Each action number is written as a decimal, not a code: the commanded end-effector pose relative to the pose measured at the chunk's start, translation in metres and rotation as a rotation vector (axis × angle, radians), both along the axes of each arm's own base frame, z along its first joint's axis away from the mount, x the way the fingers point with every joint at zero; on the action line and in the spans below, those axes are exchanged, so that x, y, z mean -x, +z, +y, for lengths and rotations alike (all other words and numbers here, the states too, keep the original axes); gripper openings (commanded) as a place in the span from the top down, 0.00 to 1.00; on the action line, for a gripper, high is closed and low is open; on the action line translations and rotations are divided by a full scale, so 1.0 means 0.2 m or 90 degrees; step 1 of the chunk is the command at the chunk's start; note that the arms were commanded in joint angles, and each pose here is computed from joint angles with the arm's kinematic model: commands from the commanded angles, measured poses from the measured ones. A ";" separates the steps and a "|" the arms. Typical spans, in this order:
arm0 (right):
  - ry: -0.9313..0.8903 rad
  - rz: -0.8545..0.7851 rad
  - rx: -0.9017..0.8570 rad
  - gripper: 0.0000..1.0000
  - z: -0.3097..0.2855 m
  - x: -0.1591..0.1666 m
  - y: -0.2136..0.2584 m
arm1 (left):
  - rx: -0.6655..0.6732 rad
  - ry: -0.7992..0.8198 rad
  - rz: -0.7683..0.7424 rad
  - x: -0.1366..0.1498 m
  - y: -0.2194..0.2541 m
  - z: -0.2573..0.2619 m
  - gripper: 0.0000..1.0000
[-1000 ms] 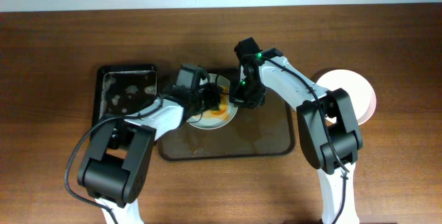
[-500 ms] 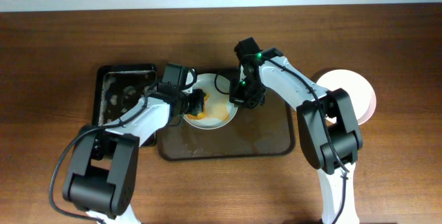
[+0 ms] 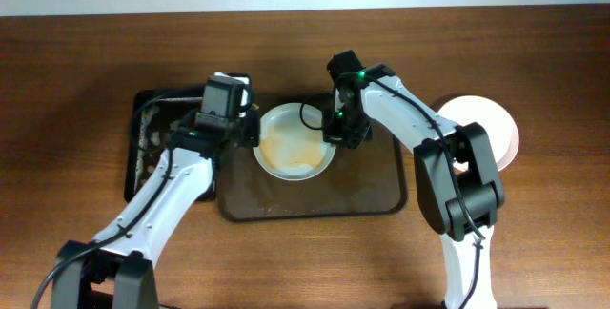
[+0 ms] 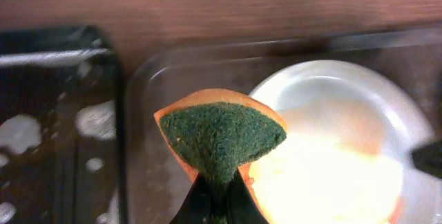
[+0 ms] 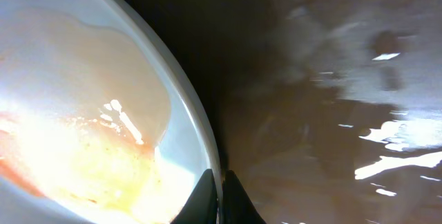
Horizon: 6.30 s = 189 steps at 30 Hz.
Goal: Clean dirty plates on tray and stack at the side
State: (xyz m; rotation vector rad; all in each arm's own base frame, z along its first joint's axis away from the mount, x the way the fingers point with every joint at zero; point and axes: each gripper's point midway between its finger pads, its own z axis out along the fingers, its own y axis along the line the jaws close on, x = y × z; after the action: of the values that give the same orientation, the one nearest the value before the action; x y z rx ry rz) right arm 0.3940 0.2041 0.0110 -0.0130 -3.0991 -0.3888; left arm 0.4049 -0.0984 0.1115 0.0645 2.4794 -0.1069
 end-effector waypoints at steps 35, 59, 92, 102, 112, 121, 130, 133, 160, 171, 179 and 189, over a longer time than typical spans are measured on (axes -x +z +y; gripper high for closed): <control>0.033 -0.296 0.291 0.96 -0.35 -0.10 0.71 | 0.010 0.255 0.055 0.04 -0.07 0.75 1.00; 0.043 -0.599 0.699 0.96 -0.18 0.04 1.19 | 0.011 0.256 0.055 0.04 -0.07 0.75 1.00; -0.466 -0.061 0.130 0.96 -1.60 0.06 0.53 | -0.176 -0.022 0.017 -0.17 -0.25 0.74 1.00; -0.517 -0.005 0.134 0.96 -1.79 0.26 0.28 | -0.174 -0.024 0.018 -0.17 -0.26 0.74 1.00; -0.476 0.015 0.069 0.53 -1.69 0.27 0.29 | -0.173 -0.021 0.017 -0.17 -0.26 0.74 0.44; -0.223 -0.102 0.058 0.01 -1.33 0.09 0.43 | -0.099 0.039 0.023 -0.23 -0.11 0.72 0.13; -0.033 -0.164 0.060 0.02 -0.88 0.01 0.49 | -0.029 0.108 0.186 -0.02 -0.03 0.68 0.00; -0.034 -0.131 0.066 0.02 -0.86 0.07 0.47 | -0.005 0.155 0.276 0.15 -0.08 0.67 0.00; -0.102 -0.549 0.112 0.01 -0.96 0.56 1.03 | -0.009 0.064 -0.254 0.67 0.57 0.54 0.00; -0.086 -0.421 0.128 0.02 -0.95 0.49 0.76 | -0.009 0.064 -0.252 0.66 0.57 0.54 0.00; -0.082 -0.518 0.129 0.02 -0.96 0.49 0.91 | -0.009 0.064 -0.252 0.66 0.57 0.54 0.00; -0.162 -0.939 0.103 0.02 -1.05 0.69 1.08 | -0.009 0.064 -0.252 0.66 0.57 0.54 0.00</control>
State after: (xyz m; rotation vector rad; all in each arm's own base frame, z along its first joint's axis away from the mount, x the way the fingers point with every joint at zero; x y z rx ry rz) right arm 0.2701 -0.0057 0.2418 -0.2220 -4.5114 -0.1273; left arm 0.2725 0.0116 0.2263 -0.0482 2.0823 -0.0261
